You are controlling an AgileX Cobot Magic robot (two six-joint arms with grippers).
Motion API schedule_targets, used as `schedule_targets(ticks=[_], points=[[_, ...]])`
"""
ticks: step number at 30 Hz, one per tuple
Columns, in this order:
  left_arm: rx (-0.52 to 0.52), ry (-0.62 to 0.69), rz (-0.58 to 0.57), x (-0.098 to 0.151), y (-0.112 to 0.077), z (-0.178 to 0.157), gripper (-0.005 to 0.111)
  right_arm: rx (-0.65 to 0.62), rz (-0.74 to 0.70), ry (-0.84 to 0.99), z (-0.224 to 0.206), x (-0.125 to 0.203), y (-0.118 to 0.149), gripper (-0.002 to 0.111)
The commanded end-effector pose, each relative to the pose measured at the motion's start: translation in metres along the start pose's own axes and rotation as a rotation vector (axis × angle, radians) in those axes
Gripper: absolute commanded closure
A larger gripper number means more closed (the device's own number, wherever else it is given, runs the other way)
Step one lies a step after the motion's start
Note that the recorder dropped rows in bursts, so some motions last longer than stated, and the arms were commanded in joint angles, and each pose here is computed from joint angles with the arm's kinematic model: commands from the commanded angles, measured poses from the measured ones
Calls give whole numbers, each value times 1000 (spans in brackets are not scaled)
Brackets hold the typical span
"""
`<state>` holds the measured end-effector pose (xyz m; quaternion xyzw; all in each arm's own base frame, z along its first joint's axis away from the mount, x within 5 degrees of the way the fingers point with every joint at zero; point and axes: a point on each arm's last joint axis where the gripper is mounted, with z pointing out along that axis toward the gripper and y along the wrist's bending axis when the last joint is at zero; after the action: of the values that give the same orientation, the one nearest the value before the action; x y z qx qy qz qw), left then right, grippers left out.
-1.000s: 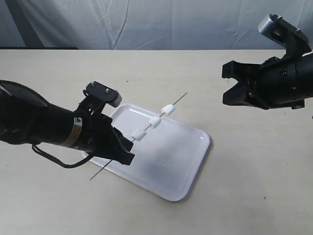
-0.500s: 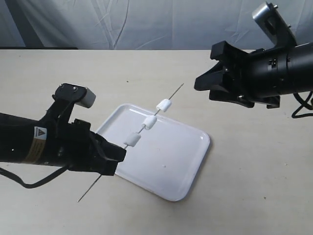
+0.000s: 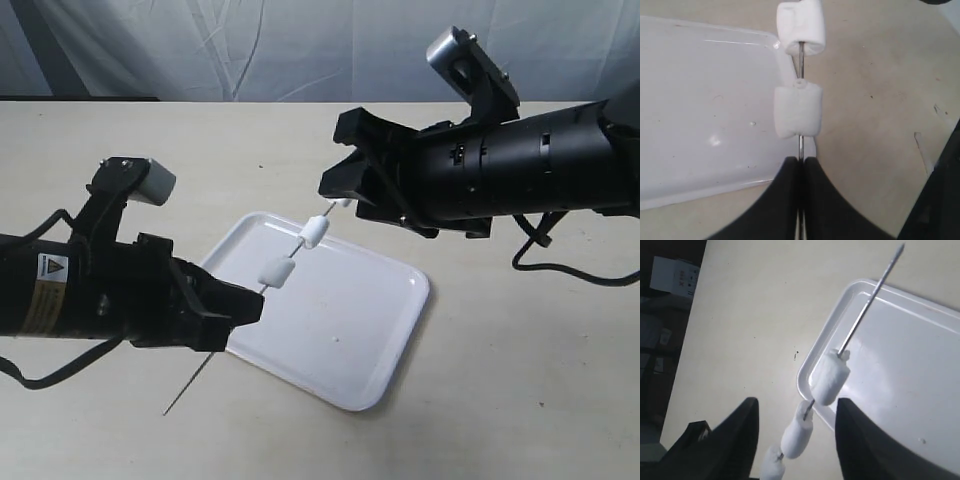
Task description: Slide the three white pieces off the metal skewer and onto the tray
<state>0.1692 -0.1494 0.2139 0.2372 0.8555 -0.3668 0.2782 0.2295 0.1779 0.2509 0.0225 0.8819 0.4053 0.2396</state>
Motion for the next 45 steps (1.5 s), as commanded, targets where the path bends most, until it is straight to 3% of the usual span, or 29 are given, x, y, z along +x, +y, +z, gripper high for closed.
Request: schedule_targets(ticks=[1,29,37,45], points=[[5,-12,-15,0,-2,-1,107,15,-6,-34,3,-2,1,62],[107,-8,-57,0,-11,-2,107,43,3,-84,4,-6,-2,68],[92,-14,-59,0,-10,-2,107,40,3,-79,4,-6,-1,91],[60,-25,-60,-1,-7,-2,107,35,3,-68,4,-5,-1,92]])
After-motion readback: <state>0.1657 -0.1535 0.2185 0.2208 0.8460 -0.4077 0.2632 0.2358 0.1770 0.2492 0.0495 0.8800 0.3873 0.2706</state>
